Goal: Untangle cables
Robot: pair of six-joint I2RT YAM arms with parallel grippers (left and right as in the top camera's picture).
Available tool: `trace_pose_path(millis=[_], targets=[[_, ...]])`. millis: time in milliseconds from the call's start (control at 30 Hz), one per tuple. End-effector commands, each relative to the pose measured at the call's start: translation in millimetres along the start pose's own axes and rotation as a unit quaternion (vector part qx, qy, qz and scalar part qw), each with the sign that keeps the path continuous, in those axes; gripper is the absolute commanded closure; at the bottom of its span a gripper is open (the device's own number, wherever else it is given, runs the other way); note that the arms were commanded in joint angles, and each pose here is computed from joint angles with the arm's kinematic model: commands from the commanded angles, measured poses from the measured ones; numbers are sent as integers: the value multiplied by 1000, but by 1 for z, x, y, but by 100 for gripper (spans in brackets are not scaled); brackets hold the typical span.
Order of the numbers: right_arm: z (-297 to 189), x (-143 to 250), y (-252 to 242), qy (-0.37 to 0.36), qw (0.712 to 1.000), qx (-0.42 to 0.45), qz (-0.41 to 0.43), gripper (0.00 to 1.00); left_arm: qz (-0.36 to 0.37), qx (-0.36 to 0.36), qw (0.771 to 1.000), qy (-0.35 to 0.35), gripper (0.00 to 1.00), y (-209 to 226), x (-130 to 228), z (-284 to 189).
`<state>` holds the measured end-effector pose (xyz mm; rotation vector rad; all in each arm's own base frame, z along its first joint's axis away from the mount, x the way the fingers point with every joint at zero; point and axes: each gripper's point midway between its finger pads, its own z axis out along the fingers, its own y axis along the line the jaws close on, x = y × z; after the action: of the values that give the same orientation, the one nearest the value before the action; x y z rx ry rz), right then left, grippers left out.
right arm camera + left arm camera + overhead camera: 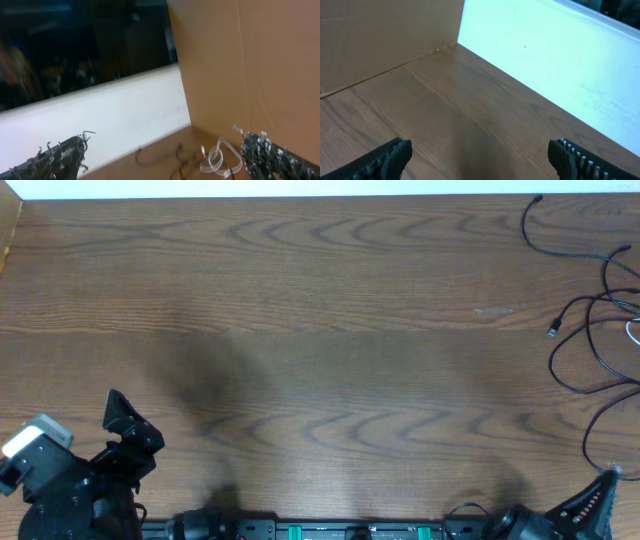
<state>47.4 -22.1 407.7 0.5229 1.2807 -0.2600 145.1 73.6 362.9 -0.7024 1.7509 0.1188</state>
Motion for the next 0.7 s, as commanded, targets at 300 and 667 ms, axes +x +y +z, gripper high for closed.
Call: trace_pose_path(millis=[300,667], targets=[[-25,113,-28,238,969,58,7,1,-1,-14,1000,12,8,6,6,-2],[-28,119,-29,253,965,61,18,1,-2,103,992,68,8,-34,26,-7]])
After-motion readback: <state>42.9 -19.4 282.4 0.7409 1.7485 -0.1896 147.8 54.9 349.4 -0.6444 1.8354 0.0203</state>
